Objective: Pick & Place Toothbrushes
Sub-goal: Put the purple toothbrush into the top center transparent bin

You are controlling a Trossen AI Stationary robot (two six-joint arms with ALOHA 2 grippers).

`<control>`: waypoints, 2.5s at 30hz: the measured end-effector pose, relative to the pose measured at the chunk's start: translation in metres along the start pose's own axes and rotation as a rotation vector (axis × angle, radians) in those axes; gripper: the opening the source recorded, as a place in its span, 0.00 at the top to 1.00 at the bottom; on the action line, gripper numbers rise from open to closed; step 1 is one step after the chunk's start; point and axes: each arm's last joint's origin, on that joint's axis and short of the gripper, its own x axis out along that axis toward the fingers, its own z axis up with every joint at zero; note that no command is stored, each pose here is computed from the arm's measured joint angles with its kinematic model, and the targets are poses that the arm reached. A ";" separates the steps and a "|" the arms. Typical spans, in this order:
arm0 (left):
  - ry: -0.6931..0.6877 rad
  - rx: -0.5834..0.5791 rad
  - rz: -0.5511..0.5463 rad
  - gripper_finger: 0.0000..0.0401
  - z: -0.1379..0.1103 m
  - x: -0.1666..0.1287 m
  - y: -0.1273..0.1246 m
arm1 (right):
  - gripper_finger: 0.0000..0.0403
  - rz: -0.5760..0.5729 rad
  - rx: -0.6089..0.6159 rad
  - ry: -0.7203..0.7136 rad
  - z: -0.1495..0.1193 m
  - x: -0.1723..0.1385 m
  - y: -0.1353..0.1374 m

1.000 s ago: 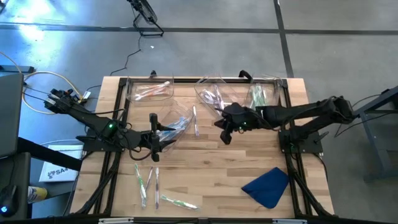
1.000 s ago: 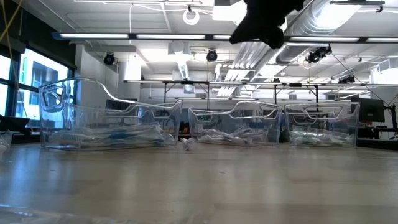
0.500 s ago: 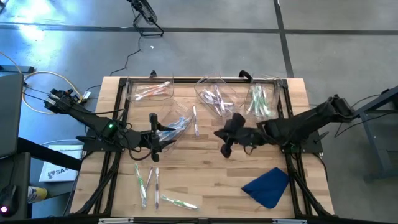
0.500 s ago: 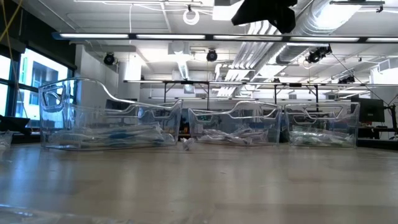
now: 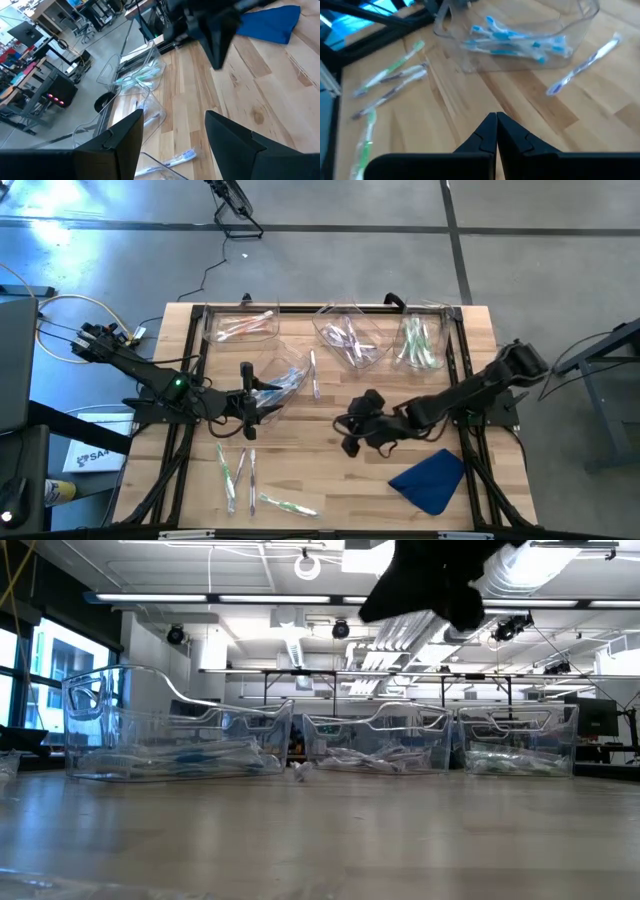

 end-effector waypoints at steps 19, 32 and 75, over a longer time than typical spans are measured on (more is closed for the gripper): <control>0.000 -0.001 0.002 0.49 0.000 0.000 0.000 | 1.00 -0.117 0.238 -0.049 -0.025 0.102 -0.029; 0.000 0.009 0.004 0.49 0.000 0.000 0.000 | 1.00 -0.196 0.228 -0.010 0.009 0.111 -0.019; -0.008 -0.003 -0.044 0.49 -0.001 -0.003 0.001 | 0.71 -0.357 0.260 0.100 0.017 0.158 -0.057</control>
